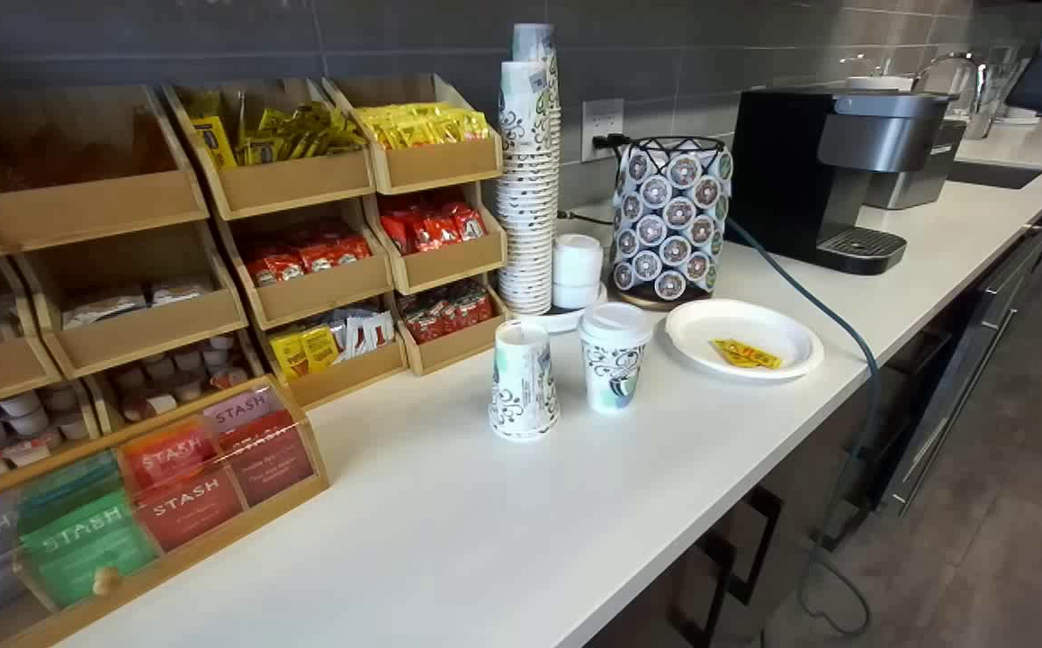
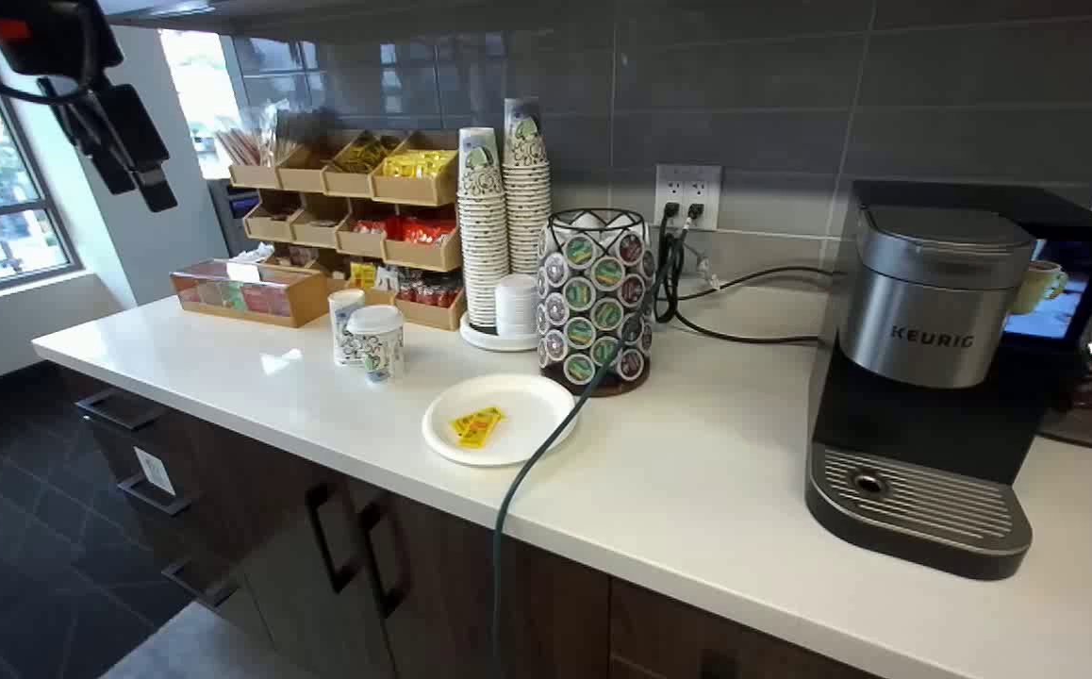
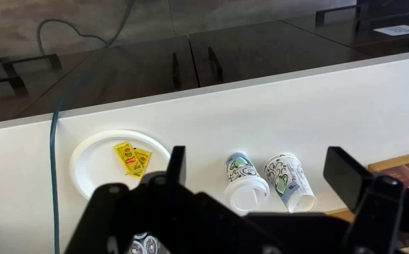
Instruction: Pick up the styrofoam cup with a lid and move it slightly to the left
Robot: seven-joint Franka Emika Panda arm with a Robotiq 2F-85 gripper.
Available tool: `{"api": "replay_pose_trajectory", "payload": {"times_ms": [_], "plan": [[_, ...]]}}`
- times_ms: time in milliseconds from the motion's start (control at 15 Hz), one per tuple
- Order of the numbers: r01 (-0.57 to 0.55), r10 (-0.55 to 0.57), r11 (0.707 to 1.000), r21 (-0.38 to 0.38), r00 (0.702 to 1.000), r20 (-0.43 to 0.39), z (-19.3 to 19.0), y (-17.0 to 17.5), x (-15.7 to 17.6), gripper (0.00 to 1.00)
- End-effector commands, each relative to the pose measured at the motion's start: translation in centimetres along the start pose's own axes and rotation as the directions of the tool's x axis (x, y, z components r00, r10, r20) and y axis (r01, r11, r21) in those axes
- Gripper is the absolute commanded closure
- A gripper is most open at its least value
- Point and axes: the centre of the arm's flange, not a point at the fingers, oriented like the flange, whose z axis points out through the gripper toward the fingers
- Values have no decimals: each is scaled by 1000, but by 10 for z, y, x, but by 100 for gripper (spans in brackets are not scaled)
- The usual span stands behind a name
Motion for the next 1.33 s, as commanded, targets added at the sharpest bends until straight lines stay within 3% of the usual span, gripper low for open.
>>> {"api": "replay_pose_trajectory", "payload": {"times_ms": [0, 667, 1067, 1267], "plan": [[0, 0, 1000, 0, 1000, 0, 0, 0, 0, 0], [0, 0, 1000, 0, 1000, 0, 0, 0, 0, 0], [8, -9, 1000, -11, 996, -88, 13, -56, 63, 0], [20, -21, 1000, -11, 995, -96, 39, -74, 95, 0]]}}
